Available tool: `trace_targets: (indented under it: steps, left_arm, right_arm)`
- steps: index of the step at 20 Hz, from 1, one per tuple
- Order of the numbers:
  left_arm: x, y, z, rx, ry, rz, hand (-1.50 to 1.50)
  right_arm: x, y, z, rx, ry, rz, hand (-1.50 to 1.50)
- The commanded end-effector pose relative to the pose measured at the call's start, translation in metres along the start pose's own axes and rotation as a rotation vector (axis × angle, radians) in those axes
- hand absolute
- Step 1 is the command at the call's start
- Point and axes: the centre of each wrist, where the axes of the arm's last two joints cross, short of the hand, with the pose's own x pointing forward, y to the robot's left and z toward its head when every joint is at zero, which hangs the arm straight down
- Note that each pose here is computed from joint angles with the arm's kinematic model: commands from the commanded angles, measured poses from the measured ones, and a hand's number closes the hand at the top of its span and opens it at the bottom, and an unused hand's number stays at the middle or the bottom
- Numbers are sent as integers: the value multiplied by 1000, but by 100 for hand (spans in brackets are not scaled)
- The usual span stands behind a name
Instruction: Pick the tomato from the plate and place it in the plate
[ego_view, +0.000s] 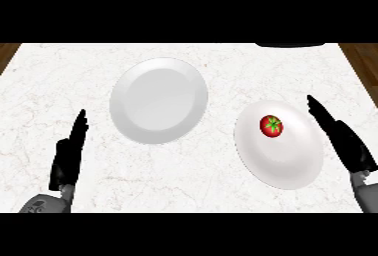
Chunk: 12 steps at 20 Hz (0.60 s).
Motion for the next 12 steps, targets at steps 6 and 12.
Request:
trace_targets:
  steps: [6, 12]
  left_arm:
    - [119, -3, -31, -206, -458, 40, 0]
    - [122, 18, -30, -255, -398, 92, 0]
  right_arm:
    - [120, 109, -40, 434, -537, -235, 150]
    - [65, 154, -38, 75, -312, 129, -150]
